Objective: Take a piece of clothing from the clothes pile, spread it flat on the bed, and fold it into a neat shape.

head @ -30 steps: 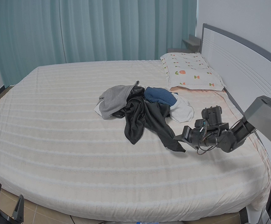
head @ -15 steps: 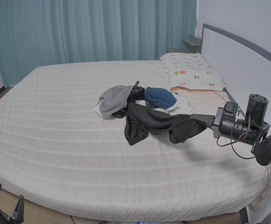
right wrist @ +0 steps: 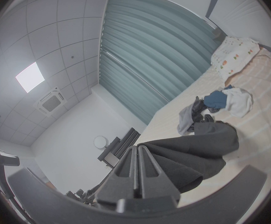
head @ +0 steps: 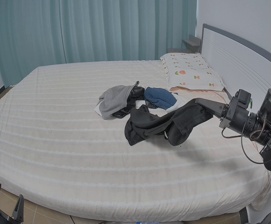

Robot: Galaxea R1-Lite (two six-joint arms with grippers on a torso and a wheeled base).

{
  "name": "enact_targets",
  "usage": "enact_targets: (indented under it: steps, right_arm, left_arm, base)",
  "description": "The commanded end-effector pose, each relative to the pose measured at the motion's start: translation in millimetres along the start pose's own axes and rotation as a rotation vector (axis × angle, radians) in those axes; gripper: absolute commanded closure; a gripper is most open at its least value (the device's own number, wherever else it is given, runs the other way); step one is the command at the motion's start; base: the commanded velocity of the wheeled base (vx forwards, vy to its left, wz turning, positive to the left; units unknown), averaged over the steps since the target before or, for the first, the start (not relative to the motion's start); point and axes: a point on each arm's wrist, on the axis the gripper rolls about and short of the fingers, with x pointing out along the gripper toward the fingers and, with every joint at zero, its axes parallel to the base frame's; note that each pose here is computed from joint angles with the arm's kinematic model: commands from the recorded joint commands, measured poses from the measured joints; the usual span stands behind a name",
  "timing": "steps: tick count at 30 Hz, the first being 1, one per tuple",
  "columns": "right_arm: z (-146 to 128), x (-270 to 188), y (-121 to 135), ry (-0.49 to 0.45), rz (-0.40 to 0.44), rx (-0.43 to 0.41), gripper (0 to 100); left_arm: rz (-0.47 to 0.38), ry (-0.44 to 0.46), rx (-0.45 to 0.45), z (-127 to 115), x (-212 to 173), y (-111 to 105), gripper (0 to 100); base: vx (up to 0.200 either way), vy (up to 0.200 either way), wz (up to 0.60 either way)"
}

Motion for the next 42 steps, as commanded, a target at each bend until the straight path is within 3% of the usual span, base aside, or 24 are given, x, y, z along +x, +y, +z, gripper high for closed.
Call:
enact_targets:
  steps: [1, 2, 3, 5, 6, 8, 9, 11, 14, 17, 20, 22, 26, 27, 30, 37, 38, 41, 42]
  right_arm:
    - [14, 1, 28, -0.041, 0.087, -0.053, 100]
    - [15, 3, 30, -0.042, 0.096, -0.058, 100]
    - [16, 4, 31, -0.046, 0.104, -0.062, 100]
    - [16, 4, 31, -0.046, 0.104, -0.062, 100]
    - [15, 9, 33, -0.042, 0.117, -0.067, 100]
    - [16, 13, 27, -0.039, 0.101, -0.087, 100]
    - [16, 13, 27, -0.039, 0.101, -0.087, 100]
    - [19, 16, 15, -0.025, 0.045, -0.097, 100]
    - [28, 20, 8, -0.027, -0.049, -0.09, 100]
    - [39, 38, 10, -0.09, -0.165, -0.083, 100]
    - [39, 46, 19, -0.098, -0.187, -0.112, 100]
    - [37, 52, 29, -0.104, -0.197, -0.129, 100]
    - [42, 55, 36, -0.126, -0.196, -0.134, 100]
    - [53, 58, 44, -0.181, -0.192, -0.147, 100]
    - [61, 57, 60, -0.23, -0.177, -0.16, 100]
    - [60, 51, 85, -0.222, -0.135, -0.157, 100]
    - [58, 49, 90, -0.219, -0.123, -0.156, 100]
    - [54, 49, 91, -0.207, -0.118, -0.152, 100]
    - [52, 50, 90, -0.199, -0.119, -0.149, 100]
  left_arm:
    - [-0.017, -0.173, -0.128, 51, -9, 0, 0]
    - [-0.032, -0.164, -0.169, 68, -5, -1, 0]
    - [-0.025, -0.106, -0.162, 70, 4, -1, 0]
    - [-0.025, -0.106, -0.162, 70, 4, -1, 0]
    - [-0.035, 0.013, -0.05, 72, 22, -1, 0]
    - [-0.056, 0.102, -0.033, 73, 37, -2, 0]
    - [-0.056, 0.102, -0.033, 73, 37, -2, 0]
    - [-0.065, 0.179, -0.029, 78, 57, -2, 0]
    - [-0.109, 0.213, -0.029, 82, 82, -5, 0]
    - [-0.195, 0.269, -0.039, 81, 106, -13, 0]
    - [-0.237, 0.309, -0.055, 78, 119, -20, 0]
    - [-0.286, 0.394, -0.082, 69, 138, -31, 0]
    - [-0.313, 0.426, -0.12, 65, 151, -39, 0]
    - [-0.346, 0.47, -0.153, 55, 173, -54, 0]
    - [-0.37, 0.49, -0.146, 43, 196, -68, 0]
    - [-0.408, 0.529, -0.116, 10, 237, -103, 0]
    - [-0.412, 0.543, -0.096, -4, 246, -120, 0]
    - [-0.421, 0.564, -0.101, -18, 251, -137, 0]
    - [-0.43, 0.561, -0.123, -29, 259, -152, 0]
  base:
    - [0.0, 0.0, 0.0]
    - [0.0, 0.0, 0.0]
    - [0.0, 0.0, 0.0]
    - [0.0, 0.0, 0.0]
    - [0.0, 0.0, 0.0]
    - [0.0, 0.0, 0.0]
    - [0.0, 0.0, 0.0]
    - [0.0, 0.0, 0.0]
    - [0.0, 0.0, 0.0]
    - [0.0, 0.0, 0.0]
    - [0.0, 0.0, 0.0]
    - [0.0, 0.0, 0.0]
    - [0.0, 0.0, 0.0]
    - [0.0, 0.0, 0.0]
    - [0.0, 0.0, 0.0]
    - [0.0, 0.0, 0.0]
    - [0.0, 0.0, 0.0]
    - [0.0, 0.0, 0.0]
    - [0.0, 0.0, 0.0]
